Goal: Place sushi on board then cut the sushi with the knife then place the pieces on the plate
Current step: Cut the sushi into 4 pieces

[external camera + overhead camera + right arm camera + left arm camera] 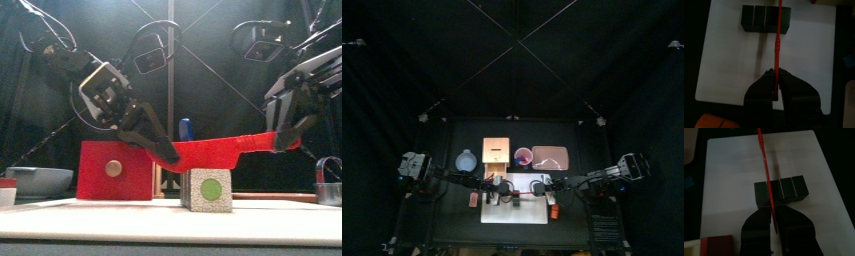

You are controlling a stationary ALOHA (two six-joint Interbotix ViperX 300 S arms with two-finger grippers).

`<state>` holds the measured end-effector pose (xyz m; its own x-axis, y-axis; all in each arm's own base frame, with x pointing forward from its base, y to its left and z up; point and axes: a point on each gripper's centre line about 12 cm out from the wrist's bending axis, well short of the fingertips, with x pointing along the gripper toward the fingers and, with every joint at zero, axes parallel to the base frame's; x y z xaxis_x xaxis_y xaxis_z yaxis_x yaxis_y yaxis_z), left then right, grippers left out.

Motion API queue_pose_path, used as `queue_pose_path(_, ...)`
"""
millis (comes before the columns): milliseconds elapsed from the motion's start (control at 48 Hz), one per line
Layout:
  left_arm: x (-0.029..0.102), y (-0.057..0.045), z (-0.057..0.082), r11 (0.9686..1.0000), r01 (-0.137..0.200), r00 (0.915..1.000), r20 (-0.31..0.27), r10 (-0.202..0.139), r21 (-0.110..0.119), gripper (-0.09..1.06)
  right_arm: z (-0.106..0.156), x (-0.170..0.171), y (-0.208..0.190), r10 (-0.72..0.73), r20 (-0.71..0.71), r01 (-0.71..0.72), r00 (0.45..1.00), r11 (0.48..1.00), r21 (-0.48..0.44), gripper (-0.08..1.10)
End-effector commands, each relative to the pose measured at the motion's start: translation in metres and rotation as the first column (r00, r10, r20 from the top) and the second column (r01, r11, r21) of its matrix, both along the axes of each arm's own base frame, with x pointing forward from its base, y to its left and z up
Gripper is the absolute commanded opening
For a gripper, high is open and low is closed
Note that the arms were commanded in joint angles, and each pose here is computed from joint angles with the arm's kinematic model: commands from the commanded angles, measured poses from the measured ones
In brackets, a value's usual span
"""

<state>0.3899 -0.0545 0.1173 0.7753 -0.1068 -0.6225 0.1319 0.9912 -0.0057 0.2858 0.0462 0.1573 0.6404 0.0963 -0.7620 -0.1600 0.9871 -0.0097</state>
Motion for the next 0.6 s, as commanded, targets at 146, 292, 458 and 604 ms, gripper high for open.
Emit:
queue_pose_path(146,0.002,0.002,0.009,1.0000,-0.003,0.9999,0.012,0.004,-0.001,0.43,0.001,0.005,0.003,0.015,0.004,-0.015,1.000,1.000,-0.007,0.41)
queue_pose_path(292,0.001,0.002,0.006,1.0000,-0.004,1.0000,0.003,0.004,-0.001,0.43,-0.003,0.005,0.003,0.014,-0.009,-0.015,1.000,1.000,-0.010,0.41)
queue_pose_path(458,0.000,0.002,-0.003,1.0000,-0.002,0.9997,-0.023,0.002,0.005,0.43,-0.019,0.006,0.003,0.017,-0.053,-0.018,0.998,1.000,-0.019,0.41)
queue_pose_path(604,0.002,-0.001,-0.009,0.9999,0.005,0.9988,-0.050,-0.005,0.010,0.43,-0.031,0.009,0.004,0.018,-0.092,-0.020,0.996,0.999,-0.025,0.40)
